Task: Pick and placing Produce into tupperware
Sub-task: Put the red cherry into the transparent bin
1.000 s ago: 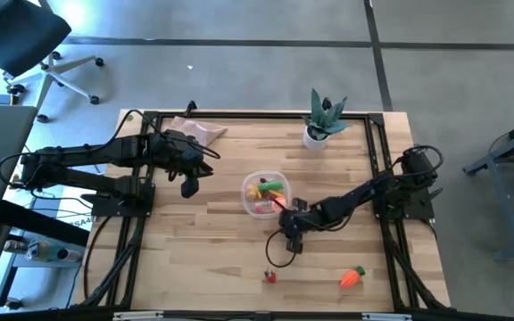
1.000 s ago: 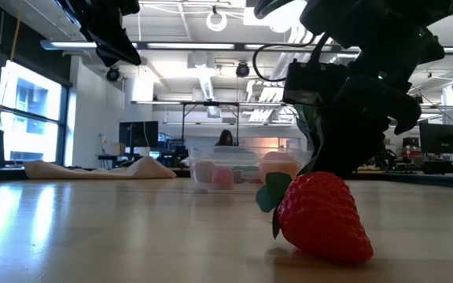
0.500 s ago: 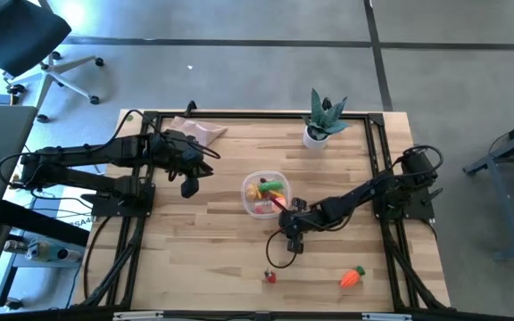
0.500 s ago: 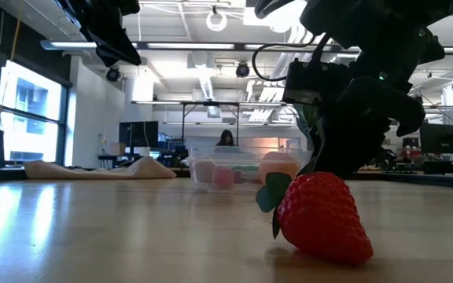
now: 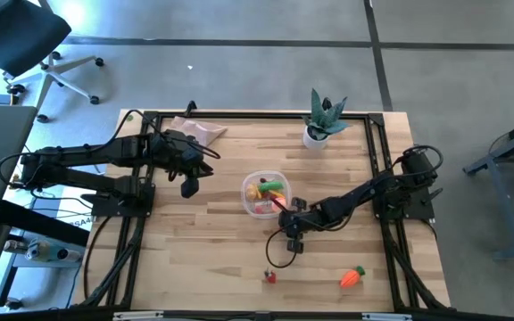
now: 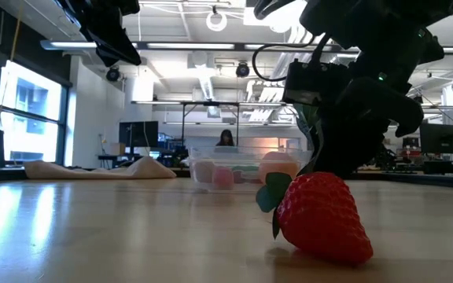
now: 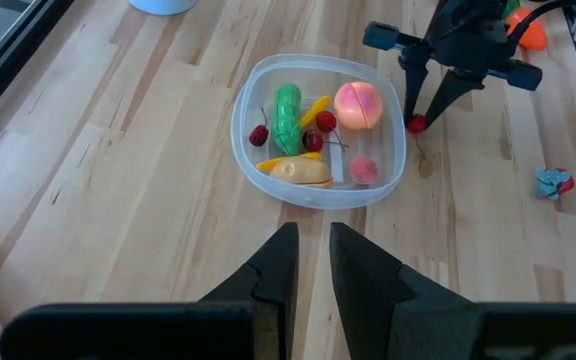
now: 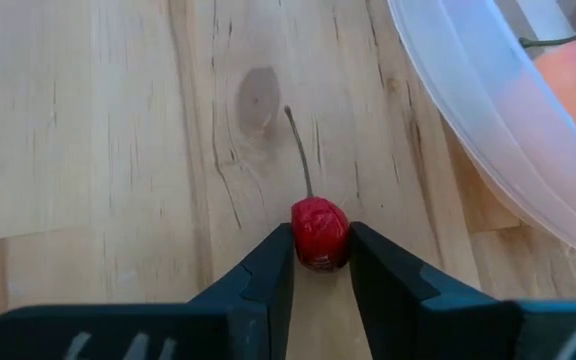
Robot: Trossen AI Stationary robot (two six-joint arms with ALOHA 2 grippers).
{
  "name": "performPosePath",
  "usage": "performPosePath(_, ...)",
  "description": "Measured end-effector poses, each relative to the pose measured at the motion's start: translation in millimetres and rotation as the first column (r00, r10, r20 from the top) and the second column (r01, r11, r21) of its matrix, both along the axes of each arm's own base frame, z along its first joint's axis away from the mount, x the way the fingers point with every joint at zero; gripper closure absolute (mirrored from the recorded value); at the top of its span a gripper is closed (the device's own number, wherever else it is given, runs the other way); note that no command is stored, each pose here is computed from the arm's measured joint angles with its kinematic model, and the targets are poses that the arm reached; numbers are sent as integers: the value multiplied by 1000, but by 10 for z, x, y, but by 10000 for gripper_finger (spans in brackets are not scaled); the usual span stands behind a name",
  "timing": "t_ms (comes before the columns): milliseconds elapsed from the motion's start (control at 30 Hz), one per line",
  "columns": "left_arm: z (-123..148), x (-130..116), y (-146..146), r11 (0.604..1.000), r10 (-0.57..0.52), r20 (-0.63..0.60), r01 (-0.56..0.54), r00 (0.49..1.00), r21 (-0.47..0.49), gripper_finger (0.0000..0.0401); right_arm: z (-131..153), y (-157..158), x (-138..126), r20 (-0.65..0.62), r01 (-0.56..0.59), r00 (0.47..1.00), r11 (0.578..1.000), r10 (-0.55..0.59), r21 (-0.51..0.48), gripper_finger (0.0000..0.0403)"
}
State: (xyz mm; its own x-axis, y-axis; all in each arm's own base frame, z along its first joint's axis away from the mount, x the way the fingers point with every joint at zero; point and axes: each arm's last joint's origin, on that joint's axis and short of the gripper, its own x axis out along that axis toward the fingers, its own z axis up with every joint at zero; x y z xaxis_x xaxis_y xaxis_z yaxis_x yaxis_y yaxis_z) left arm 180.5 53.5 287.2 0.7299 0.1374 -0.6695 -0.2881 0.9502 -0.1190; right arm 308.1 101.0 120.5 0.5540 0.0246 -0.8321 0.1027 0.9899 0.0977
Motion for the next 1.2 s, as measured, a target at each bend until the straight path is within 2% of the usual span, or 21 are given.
performPosePath(167,0,0,0,1000,0,0,0,1000,0,350,36,16,24,37,-8,999,1000,7,23,318)
performPosePath(300,1,0,-1,1000,0,1,0,1000,0,350,274,39,94,121,-23,993,999,19,35,318)
performPosePath(367,1,0,0,1000,0,1,0,1000,0,350,471,44,132,154,-43,987,999,43,-5,318)
performPosePath(567,1,0,-1,1000,0,1,0,1000,0,350,1051,-74,287,187,-77,975,972,120,-224,319)
performPosePath(800,1,0,0,1000,0,1,0,1000,0,350,1516,-441,525,265,-68,952,953,150,-297,319)
performPosePath(933,0,0,-1,1000,0,0,0,1000,0,350,1456,-737,537,229,-64,966,969,120,-238,319)
performPosePath(1067,1,0,-1,1000,0,1,0,1000,0,350,1149,-981,443,136,-45,989,990,63,-134,318)
performPosePath(1200,0,0,-1,1000,0,1,0,1000,0,350,915,-1070,353,100,-24,995,998,30,-58,318)
